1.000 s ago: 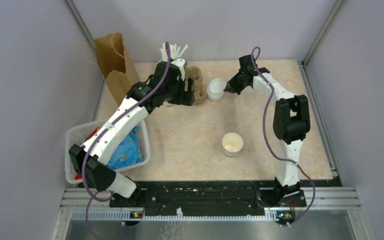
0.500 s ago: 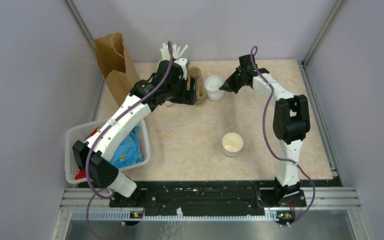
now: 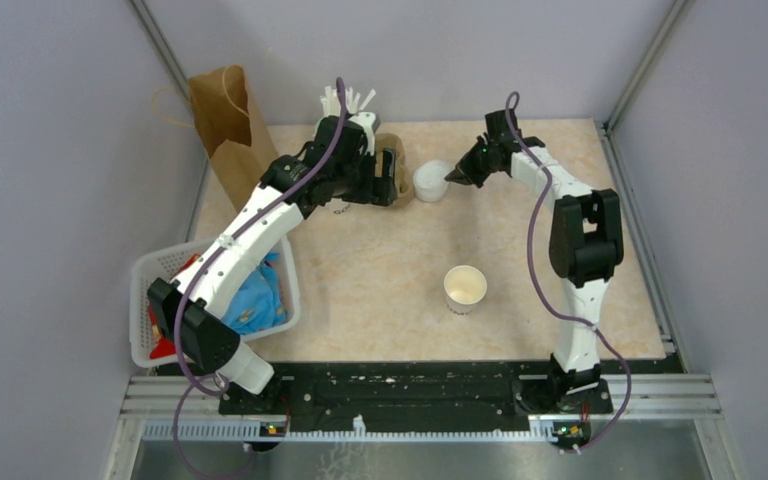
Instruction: Pack the takeout coffee
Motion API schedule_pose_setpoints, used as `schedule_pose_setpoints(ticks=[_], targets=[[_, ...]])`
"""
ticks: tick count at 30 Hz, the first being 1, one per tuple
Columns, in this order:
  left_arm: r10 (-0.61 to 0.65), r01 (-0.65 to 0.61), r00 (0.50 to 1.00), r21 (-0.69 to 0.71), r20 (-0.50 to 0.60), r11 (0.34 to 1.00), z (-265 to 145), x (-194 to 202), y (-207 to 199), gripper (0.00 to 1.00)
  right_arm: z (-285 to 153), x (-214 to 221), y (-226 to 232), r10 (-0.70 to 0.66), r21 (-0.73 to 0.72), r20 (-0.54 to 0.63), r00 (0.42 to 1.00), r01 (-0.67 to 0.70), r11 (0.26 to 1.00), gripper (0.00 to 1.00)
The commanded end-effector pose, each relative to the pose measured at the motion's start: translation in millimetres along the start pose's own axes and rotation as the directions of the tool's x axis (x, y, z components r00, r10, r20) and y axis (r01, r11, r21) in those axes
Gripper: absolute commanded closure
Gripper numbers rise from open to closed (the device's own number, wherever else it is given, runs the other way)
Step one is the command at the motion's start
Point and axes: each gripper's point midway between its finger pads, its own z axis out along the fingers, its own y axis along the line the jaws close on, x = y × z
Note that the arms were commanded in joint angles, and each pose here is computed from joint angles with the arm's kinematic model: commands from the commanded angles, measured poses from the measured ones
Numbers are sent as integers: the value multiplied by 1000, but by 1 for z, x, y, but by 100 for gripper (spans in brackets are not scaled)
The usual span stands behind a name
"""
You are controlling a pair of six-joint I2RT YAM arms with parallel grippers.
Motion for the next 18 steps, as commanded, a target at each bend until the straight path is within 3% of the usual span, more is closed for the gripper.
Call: schedule_pose_setpoints(ticks=[1, 18], targets=[[-26, 25, 999, 43, 26, 999, -4, -18, -8, 13, -26, -11, 17, -70, -52, 57, 996, 73, 996, 100], [-101, 102, 995, 64, -18, 993, -4, -11, -7, 11, 4, -4, 15, -61, -82, -35, 998, 58, 995, 100]])
